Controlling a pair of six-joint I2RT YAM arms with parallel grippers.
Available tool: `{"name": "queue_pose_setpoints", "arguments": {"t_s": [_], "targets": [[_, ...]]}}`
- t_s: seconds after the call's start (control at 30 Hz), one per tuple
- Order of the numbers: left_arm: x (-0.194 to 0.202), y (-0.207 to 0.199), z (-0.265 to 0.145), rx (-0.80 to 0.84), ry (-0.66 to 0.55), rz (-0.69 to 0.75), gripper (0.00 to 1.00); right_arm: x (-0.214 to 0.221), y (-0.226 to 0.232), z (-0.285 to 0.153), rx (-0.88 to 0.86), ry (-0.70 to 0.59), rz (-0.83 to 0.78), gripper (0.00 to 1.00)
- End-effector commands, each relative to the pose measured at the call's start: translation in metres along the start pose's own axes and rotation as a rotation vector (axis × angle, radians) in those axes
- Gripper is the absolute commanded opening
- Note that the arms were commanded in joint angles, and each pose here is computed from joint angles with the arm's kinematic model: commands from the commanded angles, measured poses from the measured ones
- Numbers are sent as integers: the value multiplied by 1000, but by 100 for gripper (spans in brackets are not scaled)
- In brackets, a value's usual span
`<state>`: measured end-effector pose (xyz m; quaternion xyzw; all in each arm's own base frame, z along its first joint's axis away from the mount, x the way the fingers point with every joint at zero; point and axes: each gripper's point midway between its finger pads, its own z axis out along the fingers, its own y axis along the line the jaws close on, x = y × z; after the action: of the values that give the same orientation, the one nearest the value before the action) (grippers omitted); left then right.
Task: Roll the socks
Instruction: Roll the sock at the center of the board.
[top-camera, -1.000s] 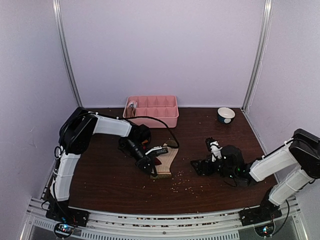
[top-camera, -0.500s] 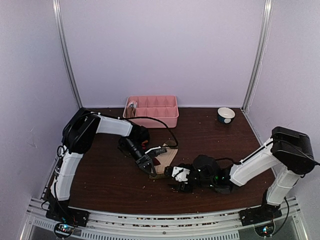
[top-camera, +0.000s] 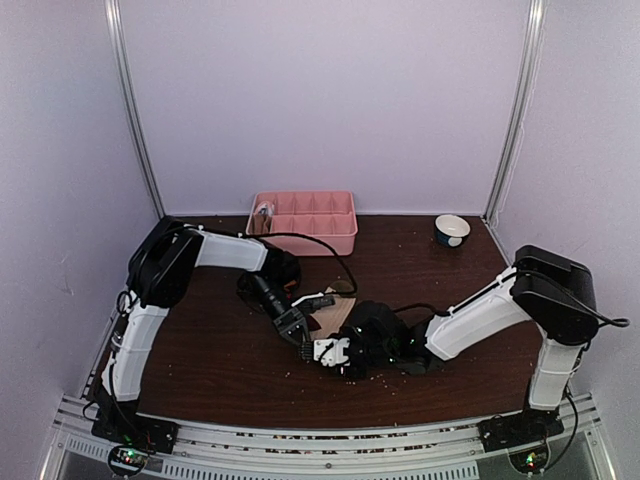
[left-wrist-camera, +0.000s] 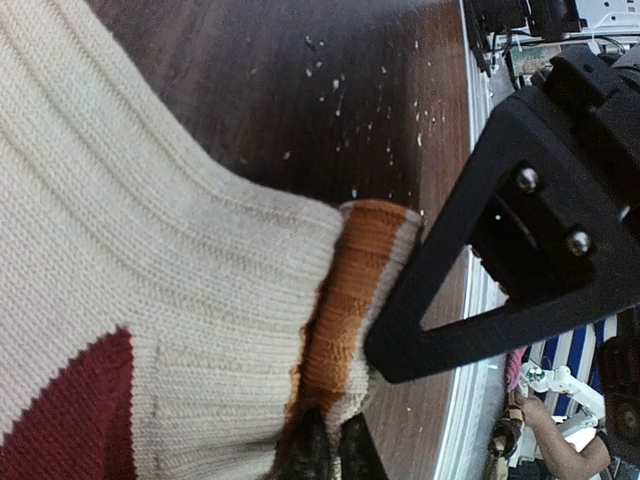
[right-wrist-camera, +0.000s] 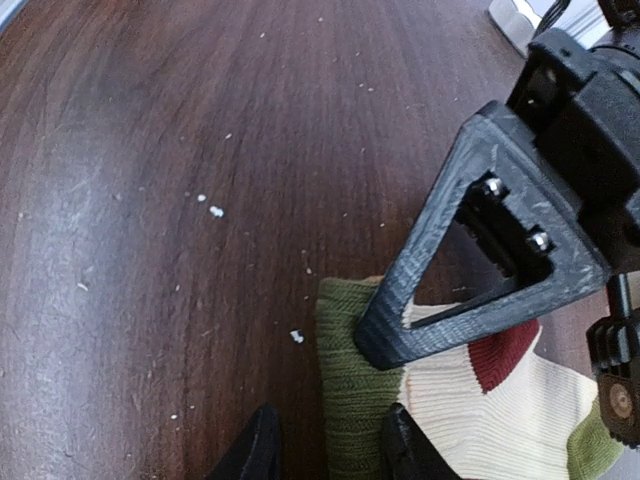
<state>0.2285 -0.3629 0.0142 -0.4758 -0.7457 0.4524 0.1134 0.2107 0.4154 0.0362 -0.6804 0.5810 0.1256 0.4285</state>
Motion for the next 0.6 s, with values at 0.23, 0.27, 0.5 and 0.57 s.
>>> {"name": "queue_pose_setpoints", "arguments": {"t_s": [0.23, 0.27, 0.5, 0.57], "targets": [[56, 69, 17, -209, 234, -70, 0, 37, 0, 8, -16, 117, 11, 31], [57, 69, 18, -207, 241, -73, 0, 38, -1, 9, -7, 121, 11, 31], [56, 71, 16, -204, 263, -71, 0, 52, 4, 11, -34, 168, 13, 31], [55, 71, 15, -208, 265, -66, 0, 58, 7, 14, -55, 187, 38, 30]]}}
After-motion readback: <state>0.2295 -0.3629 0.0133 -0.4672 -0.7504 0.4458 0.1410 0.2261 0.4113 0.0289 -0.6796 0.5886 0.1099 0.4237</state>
